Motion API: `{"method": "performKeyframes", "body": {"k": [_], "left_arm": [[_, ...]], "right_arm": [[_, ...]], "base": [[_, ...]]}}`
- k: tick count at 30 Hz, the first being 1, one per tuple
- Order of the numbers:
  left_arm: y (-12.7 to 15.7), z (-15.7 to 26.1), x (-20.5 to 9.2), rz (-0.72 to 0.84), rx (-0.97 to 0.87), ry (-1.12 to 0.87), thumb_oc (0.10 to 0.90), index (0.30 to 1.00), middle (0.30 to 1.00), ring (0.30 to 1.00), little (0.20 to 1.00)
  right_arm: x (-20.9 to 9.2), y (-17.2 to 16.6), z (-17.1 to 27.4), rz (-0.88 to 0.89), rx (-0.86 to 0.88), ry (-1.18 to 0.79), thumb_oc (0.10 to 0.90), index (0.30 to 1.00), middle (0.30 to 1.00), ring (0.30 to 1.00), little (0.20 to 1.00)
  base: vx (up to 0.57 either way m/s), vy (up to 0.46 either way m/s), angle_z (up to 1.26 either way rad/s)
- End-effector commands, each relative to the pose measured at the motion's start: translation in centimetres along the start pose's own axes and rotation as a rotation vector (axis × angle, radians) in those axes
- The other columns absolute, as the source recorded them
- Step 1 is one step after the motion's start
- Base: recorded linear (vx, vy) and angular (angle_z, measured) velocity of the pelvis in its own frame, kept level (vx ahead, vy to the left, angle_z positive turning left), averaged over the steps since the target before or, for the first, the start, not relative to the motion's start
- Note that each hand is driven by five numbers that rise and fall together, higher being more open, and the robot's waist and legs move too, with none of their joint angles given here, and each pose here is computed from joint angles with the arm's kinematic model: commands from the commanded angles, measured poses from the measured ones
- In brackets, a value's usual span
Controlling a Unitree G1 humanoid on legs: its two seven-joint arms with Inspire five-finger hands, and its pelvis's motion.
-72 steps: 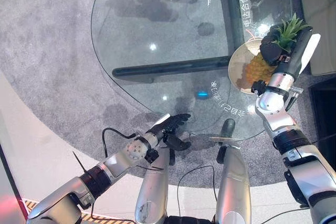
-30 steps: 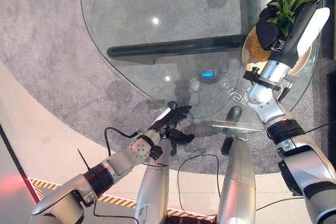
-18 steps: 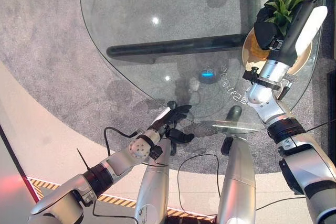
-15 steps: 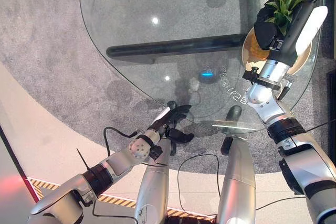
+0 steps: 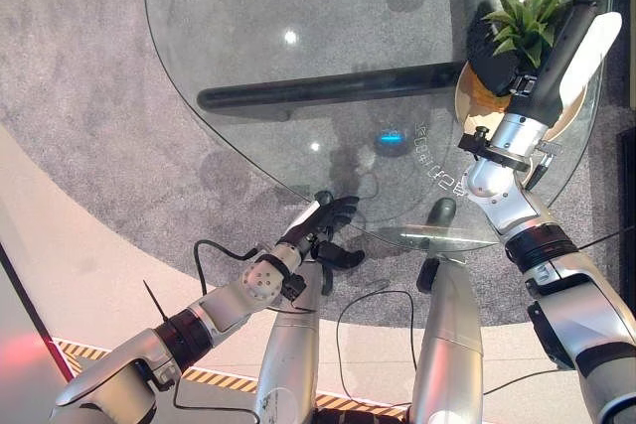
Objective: Pick up the fruit to the plate
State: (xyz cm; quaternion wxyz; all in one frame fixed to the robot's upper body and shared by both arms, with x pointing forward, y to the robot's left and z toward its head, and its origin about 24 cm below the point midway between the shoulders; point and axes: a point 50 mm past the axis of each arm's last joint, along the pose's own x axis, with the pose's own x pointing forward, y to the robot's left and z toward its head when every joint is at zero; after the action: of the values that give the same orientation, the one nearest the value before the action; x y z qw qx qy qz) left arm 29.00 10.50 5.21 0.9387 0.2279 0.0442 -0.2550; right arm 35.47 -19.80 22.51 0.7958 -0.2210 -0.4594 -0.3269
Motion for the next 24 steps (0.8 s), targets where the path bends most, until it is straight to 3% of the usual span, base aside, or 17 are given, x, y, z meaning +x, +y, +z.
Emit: {"method": "performKeyframes", "body": {"k": [1, 24], "left_arm": [[-2.1, 1.9, -0.7, -0.068, -0.046, -0.124, 0.800, 0.900, 0.900, 0.900, 0.900], [-1.4, 1.7, -1.7, -0.046, -0.041, -0.129, 0.800, 0.900, 0.900, 0.900, 0.900]], "right_arm": [[1.3, -1.4, 0.9, -0.078, -0.011, -0.115, 0.800, 0.900, 0.900, 0.900, 0.900], [-0.1, -2.6, 2.0, -0.132, -0.073, -0.209, 0.800, 0.900, 0.900, 0.900, 0.900]], "base": [[-0.02, 0.007, -0.04], [0.00, 0.000, 0.00]]}}
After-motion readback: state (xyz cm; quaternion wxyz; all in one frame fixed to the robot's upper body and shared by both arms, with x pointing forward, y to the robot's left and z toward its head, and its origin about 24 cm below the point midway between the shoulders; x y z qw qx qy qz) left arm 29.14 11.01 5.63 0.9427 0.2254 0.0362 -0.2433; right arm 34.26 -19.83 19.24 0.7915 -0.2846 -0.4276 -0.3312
